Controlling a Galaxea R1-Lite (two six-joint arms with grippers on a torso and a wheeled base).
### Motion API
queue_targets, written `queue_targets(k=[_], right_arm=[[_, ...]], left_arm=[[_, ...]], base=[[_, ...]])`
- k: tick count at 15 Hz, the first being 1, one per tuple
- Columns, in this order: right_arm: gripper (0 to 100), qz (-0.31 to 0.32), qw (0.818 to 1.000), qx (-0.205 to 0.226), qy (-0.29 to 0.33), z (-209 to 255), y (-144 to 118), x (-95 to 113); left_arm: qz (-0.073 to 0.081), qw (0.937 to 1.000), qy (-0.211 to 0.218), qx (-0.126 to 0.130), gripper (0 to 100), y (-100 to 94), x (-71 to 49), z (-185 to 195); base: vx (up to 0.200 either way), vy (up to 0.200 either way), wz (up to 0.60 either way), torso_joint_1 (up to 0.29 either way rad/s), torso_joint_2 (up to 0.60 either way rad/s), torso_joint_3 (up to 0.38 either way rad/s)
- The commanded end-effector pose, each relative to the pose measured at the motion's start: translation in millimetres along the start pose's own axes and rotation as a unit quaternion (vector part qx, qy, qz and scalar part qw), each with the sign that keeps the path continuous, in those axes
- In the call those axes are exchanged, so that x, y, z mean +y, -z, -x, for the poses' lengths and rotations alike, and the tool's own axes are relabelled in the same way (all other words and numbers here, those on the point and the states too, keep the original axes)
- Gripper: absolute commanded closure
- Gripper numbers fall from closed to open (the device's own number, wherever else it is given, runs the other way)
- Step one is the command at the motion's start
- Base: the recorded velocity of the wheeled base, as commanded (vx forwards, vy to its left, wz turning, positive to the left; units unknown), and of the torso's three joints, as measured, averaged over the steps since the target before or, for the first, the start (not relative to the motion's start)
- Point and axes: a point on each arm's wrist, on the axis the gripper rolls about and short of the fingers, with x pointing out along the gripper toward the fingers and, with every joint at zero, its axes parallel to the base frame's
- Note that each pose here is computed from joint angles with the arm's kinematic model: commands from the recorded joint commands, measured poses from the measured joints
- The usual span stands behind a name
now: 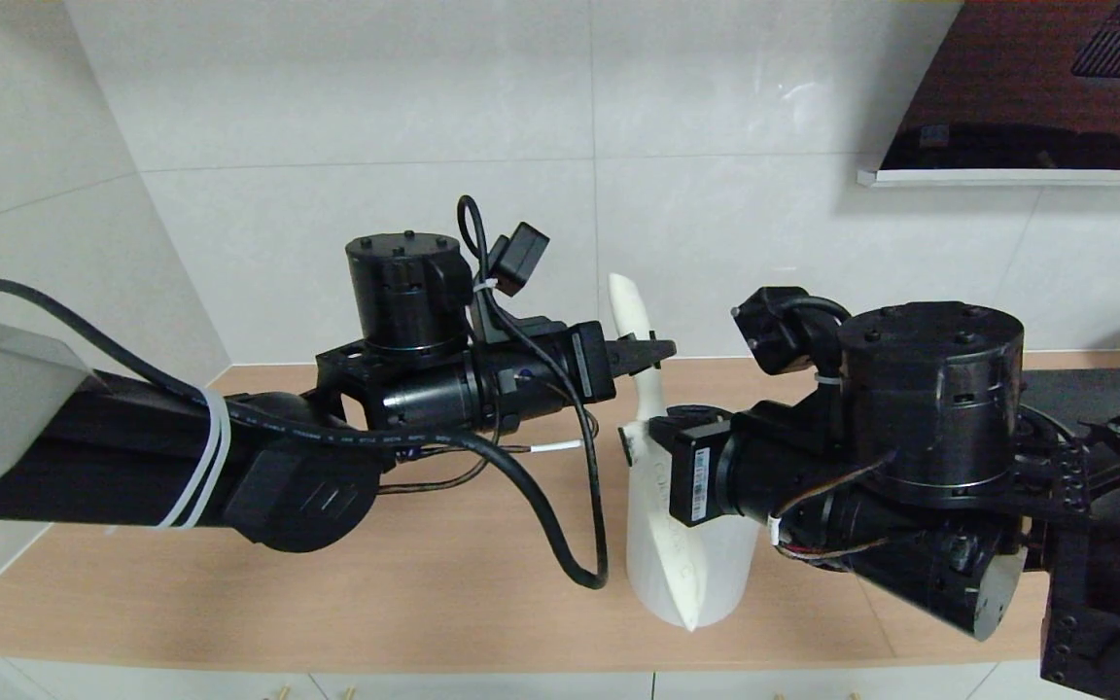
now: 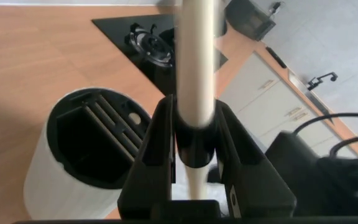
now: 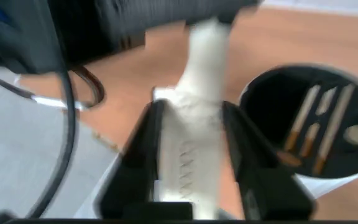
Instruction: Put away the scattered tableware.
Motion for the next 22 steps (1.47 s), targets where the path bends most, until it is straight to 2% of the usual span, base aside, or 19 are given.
queue_targets(k=[1,6,7,11,13,15,18,19,21,22], right_arm=[[100,-0.001,1.0,-0.002,0.003,-0.4,-1.3,-1.6],[100,-0.006,1.0,-0.026,0.006,-0.2,-5.2,-0.9],[0,-0.007,1.0,-0.026,0.006,-0.1,-4.7,-1.1],[0,-0.013,0.998,-0.058,0.001,20.7,-21.4,-3.0],[0,0.009,0.997,-0.077,0.032,41.6,-34.9,-25.6],[0,0.054,0.993,-0.072,0.081,50.4,-39.0,-54.3],[0,0.087,0.986,-0.035,0.141,56.5,-40.0,-83.7],[0,0.091,0.985,-0.028,0.147,56.1,-39.1,-86.7],[0,0.101,0.982,-0.011,0.162,51.3,-35.2,-94.1],[0,0.102,0.981,-0.008,0.163,49.7,-34.1,-94.8]], left_arm=[[-0.001,1.0,0.002,-0.002,100,-1.3,-1.6,0.9],[0.002,1.0,0.003,-0.006,100,-3.1,-3.2,1.7],[0.003,0.9999,0.005,-0.01,100,-5.6,-5.5,3.8],[-0.011,0.999,0.006,-0.044,100,-21.9,-22.9,19.1],[-0.02,0.9974,-0.001,-0.07,100,-34.5,-28.1,32.0],[-0.029,0.9954,-0.004,-0.091,100,-40.2,-26.4,35.4],[-0.053,0.989,0.007,-0.138,100,-42.2,-21.1,27.6],[-0.055,0.9885,0.01,-0.141,100,-42.4,-21.0,27.2],[-0.071,0.9867,0.011,-0.146,100,-38.8,-15.2,22.4],[-0.094,0.9846,0.008,-0.148,100,-36.3,-11.0,18.8]], base=[[0.0,0.0,0.0,0.0,0.0,0.0],[0.0,0.0,0.0,0.0,0.0,0.0],[0.0,0.0,0.0,0.0,0.0,0.0],[0.0,0.0,0.0,0.0,0.0,0.0],[0.0,0.0,0.0,0.0,0.0,0.0],[0.0,0.0,0.0,0.0,0.0,0.0],[0.0,0.0,0.0,0.0,0.0,0.0],[0.0,0.0,0.0,0.0,0.0,0.0],[0.0,0.0,0.0,0.0,0.0,0.0],[0.0,0.0,0.0,0.0,0.0,0.0]])
